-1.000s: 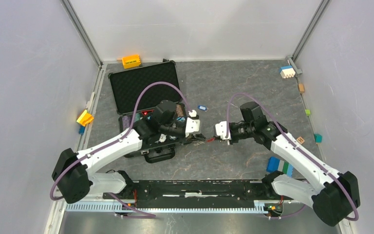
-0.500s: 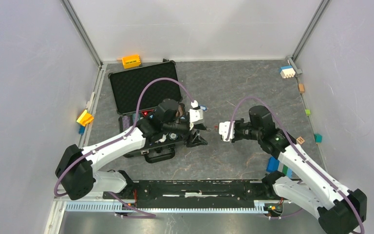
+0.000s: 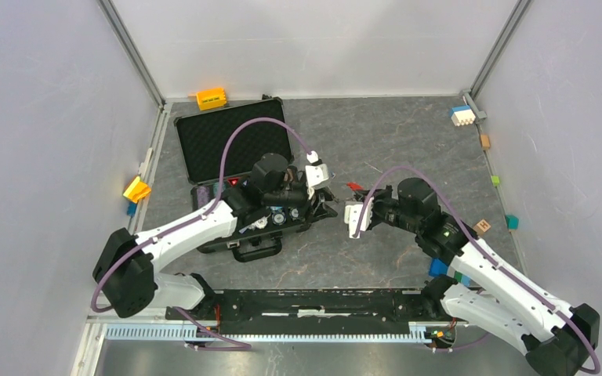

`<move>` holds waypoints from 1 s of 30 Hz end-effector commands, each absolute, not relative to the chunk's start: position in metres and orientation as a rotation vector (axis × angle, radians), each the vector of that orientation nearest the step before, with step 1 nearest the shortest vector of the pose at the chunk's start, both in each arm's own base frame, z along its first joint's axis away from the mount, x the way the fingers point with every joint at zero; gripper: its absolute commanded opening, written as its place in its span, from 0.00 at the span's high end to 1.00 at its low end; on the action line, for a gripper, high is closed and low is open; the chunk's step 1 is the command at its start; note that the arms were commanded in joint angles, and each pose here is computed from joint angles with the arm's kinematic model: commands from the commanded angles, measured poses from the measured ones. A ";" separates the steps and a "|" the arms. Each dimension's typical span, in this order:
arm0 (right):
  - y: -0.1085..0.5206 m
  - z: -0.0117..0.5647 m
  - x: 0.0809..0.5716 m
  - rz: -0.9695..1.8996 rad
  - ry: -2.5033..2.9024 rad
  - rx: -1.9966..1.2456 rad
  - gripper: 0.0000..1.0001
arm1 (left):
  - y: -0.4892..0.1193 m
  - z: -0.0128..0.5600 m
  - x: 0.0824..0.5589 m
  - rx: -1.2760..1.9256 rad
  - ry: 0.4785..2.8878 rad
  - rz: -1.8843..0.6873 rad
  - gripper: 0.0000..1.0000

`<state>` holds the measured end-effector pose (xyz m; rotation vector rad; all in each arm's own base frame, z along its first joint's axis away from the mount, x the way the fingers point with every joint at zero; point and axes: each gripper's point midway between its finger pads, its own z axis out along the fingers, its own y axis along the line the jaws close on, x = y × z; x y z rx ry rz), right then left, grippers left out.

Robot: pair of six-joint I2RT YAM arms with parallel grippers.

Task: Put the keys on the keyring

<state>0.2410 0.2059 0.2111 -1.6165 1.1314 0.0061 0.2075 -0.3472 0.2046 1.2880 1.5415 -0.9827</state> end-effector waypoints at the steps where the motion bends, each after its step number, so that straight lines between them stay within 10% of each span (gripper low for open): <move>1: 0.203 0.237 0.250 -0.108 1.057 -1.545 1.00 | -0.354 0.218 0.195 1.333 1.481 -1.121 0.46; 30: 0.201 0.245 0.238 -0.279 0.894 -1.465 1.00 | -0.344 0.211 0.187 1.328 1.433 -1.508 0.46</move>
